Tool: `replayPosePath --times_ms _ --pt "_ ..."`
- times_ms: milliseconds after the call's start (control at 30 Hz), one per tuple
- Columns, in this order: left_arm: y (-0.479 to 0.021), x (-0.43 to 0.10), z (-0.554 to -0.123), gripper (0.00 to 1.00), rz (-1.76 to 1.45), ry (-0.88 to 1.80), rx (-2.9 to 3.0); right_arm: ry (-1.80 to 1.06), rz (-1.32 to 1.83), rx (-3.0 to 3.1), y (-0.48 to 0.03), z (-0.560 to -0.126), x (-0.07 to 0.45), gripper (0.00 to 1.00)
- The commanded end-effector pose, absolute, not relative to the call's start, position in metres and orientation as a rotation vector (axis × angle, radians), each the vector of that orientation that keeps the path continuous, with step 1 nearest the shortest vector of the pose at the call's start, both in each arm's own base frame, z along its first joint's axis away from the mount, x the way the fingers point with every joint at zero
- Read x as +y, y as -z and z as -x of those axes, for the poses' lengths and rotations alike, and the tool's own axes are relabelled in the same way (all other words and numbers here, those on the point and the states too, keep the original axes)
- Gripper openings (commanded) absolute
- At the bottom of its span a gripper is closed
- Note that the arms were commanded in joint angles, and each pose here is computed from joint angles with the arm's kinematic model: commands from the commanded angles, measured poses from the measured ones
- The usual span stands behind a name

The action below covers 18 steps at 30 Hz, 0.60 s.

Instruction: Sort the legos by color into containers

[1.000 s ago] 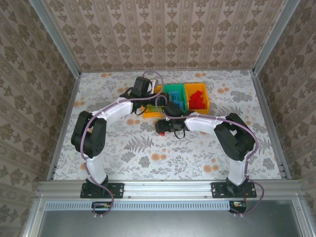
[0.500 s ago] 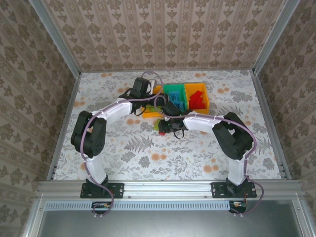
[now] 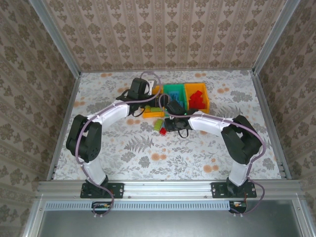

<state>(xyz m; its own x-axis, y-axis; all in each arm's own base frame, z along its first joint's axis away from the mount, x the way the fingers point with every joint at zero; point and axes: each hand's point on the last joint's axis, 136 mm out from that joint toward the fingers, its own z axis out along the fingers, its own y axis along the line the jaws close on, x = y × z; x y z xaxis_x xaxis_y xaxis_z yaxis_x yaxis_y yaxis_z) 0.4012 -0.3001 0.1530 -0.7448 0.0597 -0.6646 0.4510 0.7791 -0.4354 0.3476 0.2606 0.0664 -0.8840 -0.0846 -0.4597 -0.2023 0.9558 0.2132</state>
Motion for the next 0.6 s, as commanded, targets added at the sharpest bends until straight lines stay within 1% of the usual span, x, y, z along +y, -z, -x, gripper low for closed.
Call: replayPosePath --times_ms 0,167,300,467,567 --pt "-0.134 -0.297 -0.373 1.0 -0.457 0.767 2.393 -0.34 0.152 2.517 -0.111 -0.37 0.246 0.3" --pt "-0.123 -0.288 -0.353 1.0 -0.487 0.704 2.422 -0.308 0.076 2.478 -0.13 -0.394 0.22 0.3" --pt "-0.113 -0.284 -0.327 1.0 -0.522 0.666 2.453 -0.297 -0.022 2.459 -0.136 -0.421 0.199 0.29" --pt "-0.09 -0.291 -0.286 1.0 -0.622 0.554 2.517 -0.325 -0.063 2.48 -0.133 -0.448 0.194 0.31" --pt "-0.078 -0.289 -0.271 1.0 -0.642 0.462 2.55 -0.342 -0.088 2.49 -0.13 -0.461 0.195 0.33"
